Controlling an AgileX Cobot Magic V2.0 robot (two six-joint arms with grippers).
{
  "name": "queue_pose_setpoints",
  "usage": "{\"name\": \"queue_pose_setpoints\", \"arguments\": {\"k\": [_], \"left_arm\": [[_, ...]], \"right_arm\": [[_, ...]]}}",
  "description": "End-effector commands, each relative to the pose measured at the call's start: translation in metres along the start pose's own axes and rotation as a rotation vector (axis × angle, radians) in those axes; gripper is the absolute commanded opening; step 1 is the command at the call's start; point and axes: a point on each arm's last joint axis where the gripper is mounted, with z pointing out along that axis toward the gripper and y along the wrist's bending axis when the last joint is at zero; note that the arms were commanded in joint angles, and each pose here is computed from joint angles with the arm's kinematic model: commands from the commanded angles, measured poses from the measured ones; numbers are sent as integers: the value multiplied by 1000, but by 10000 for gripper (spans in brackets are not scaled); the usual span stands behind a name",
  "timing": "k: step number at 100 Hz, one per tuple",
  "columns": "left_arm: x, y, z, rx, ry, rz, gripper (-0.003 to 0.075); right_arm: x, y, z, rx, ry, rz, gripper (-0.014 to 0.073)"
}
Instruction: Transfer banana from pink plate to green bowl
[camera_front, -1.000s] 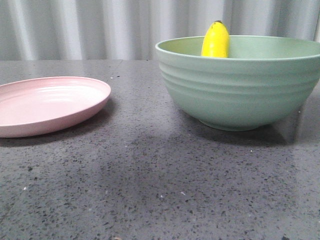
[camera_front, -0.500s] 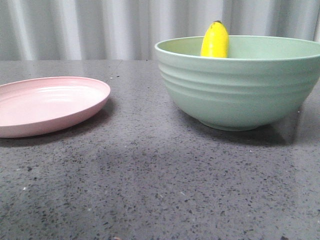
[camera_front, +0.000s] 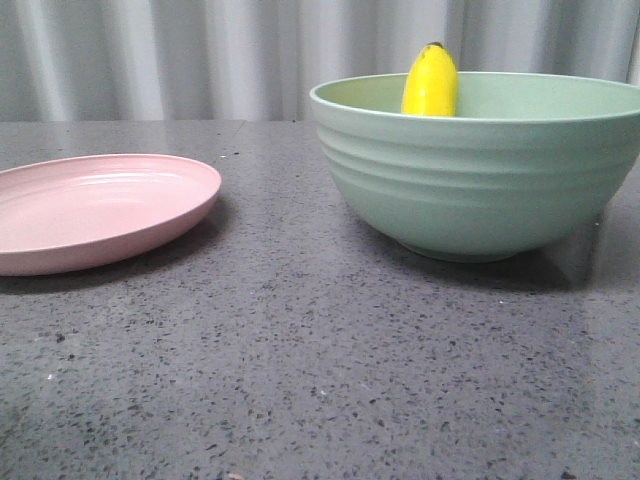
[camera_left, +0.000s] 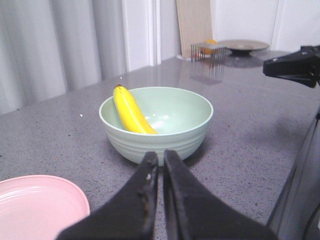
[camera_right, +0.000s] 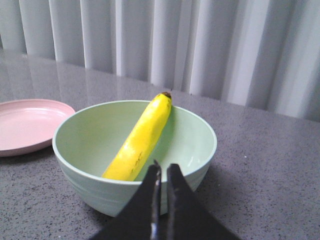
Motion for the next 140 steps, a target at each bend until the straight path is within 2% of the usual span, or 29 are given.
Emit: {"name": "queue_pose_setpoints", "arguments": {"k": [1,12,44,84,97,109,119,125,140], "left_arm": [[-3,1,-7,-8,-136,-14,-20],[10,1,-15,-7,-154,-14,-20],[27,2,-14,-8,-124,-16,-20],[29,3,-14,-13,-122,3,-20],[29,8,-13,-103,-227,169,-20],[34,16,-14,-229,-398,194,-20],[47,25,-15,-363,-442,211,-20],[56,30,-16,-439,-435,184,-20],[71,36,-22,-548,-445,78,-20]], "right_arm": [[-8,-1,-10,16,-153,-4,-64],[-4,0,-22,22,-216,-4,-64],[-1,0,-19,19,-180,-4,-64],[-1,0,-19,19,-180,-4,-64],[-1,0,-19,19,-180,-4,-64],[-1,0,-19,19,-180,-4,-64],[-1,0,-19,19,-180,-4,-64],[-1,0,-19,19,-180,-4,-64],[-1,0,-19,19,-180,-4,-64]]}}
